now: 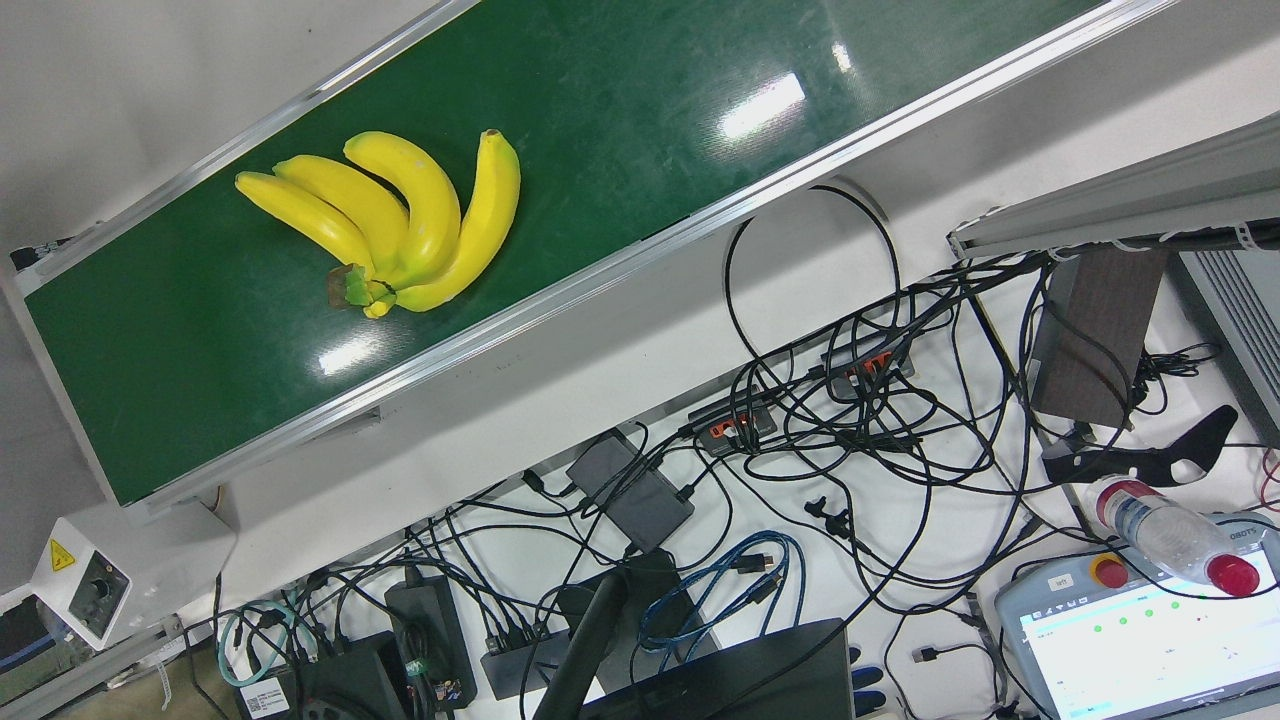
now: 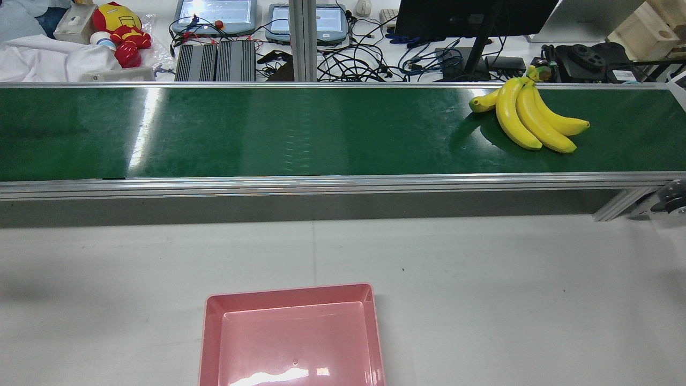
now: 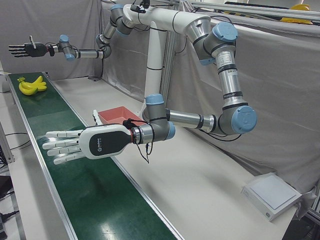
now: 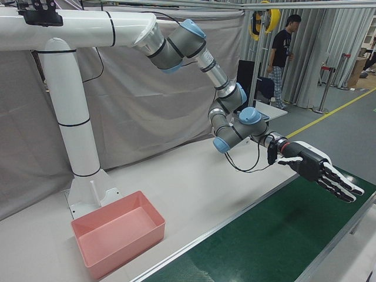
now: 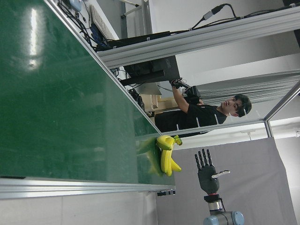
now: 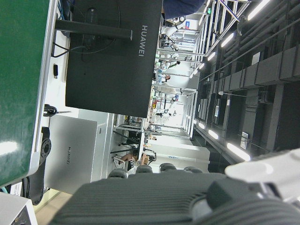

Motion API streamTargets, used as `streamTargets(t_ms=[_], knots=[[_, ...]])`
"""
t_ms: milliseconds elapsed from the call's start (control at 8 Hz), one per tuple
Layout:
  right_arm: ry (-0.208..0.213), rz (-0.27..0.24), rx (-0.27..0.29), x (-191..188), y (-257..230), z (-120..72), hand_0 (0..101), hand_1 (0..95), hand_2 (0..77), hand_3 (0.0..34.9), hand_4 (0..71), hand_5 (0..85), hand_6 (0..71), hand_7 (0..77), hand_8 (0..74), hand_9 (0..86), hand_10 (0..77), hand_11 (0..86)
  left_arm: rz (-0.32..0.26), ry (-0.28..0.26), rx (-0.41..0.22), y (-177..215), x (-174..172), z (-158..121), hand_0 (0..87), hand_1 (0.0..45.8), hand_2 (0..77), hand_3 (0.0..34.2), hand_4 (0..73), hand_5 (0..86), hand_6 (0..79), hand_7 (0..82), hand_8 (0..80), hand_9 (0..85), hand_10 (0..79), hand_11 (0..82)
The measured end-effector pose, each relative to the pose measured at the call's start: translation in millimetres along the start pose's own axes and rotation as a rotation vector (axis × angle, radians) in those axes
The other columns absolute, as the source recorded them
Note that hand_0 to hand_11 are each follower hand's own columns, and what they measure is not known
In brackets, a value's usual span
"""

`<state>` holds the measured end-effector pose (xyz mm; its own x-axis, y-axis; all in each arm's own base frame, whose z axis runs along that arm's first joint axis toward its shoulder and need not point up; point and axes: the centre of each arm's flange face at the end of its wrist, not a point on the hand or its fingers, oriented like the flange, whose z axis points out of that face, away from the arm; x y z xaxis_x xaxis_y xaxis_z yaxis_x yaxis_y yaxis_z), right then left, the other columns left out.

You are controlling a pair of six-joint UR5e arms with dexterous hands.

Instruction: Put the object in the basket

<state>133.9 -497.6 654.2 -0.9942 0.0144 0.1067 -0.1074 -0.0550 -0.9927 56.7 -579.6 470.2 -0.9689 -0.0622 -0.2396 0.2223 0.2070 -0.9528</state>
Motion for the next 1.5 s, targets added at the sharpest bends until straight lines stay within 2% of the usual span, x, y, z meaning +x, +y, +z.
streamTargets(t_ms=[375,875,1000,1125,1250,1500], knots=[[0.0,0.0,0.0,0.0,0.0,0.0,0,0.0,0.5,0.0,0.0,0.0,0.0,0.5,0.0,0.0,0.0,0.0,0.004,-0.005,0.006,-8.7,-1.7,-5.1,48.4,4.9,0.5,3.8,10.4,9.8,0.0,4.9,8.2,7.1,1.6,3.8],[0.0,0.0,0.0,0.0,-0.1,0.0,0,0.0,0.5,0.0,0.0,0.0,0.0,0.5,0.0,0.0,0.0,0.0,0.005,-0.008,0.001,-6.2,-2.1,-5.7,49.4,7.1,0.5,4.5,10.9,10.9,0.0,4.9,8.7,7.1,1.6,3.8],[0.0,0.0,0.0,0.0,-0.1,0.0,0,0.0,0.5,0.0,0.0,0.0,0.0,0.5,0.0,0.0,0.0,0.0,0.005,-0.007,0.001,-6.3,-1.7,-5.8,49.3,4.4,0.5,4.5,9.3,10.9,0.0,4.9,8.7,7.1,1.6,3.8],[0.0,0.0,0.0,0.0,-0.1,0.0,0,0.0,0.5,0.0,0.0,0.0,0.0,0.5,0.0,0.0,0.0,0.0,0.004,-0.006,0.001,-6.4,-1.0,-5.8,49.3,4.4,0.5,4.5,9.3,10.9,0.0,4.9,8.7,7.1,1.6,3.8],[0.0,0.0,0.0,0.0,0.0,0.0,0,0.0,0.5,0.0,0.0,0.0,0.0,0.5,0.0,0.0,0.0,0.0,0.002,-0.006,0.001,-6.3,-0.6,-5.7,48.5,5.4,0.5,6.1,8.2,11.4,0.0,4.9,8.7,7.1,1.6,2.7],[0.0,0.0,0.0,0.0,0.1,0.0,0,0.0,0.5,0.0,0.0,0.0,0.0,0.5,0.0,0.0,0.0,0.0,0.001,-0.005,-0.001,-5.4,-0.7,-5.0,48.4,5.4,0.5,6.1,8.2,11.4,0.0,4.9,8.7,7.1,1.6,3.3]])
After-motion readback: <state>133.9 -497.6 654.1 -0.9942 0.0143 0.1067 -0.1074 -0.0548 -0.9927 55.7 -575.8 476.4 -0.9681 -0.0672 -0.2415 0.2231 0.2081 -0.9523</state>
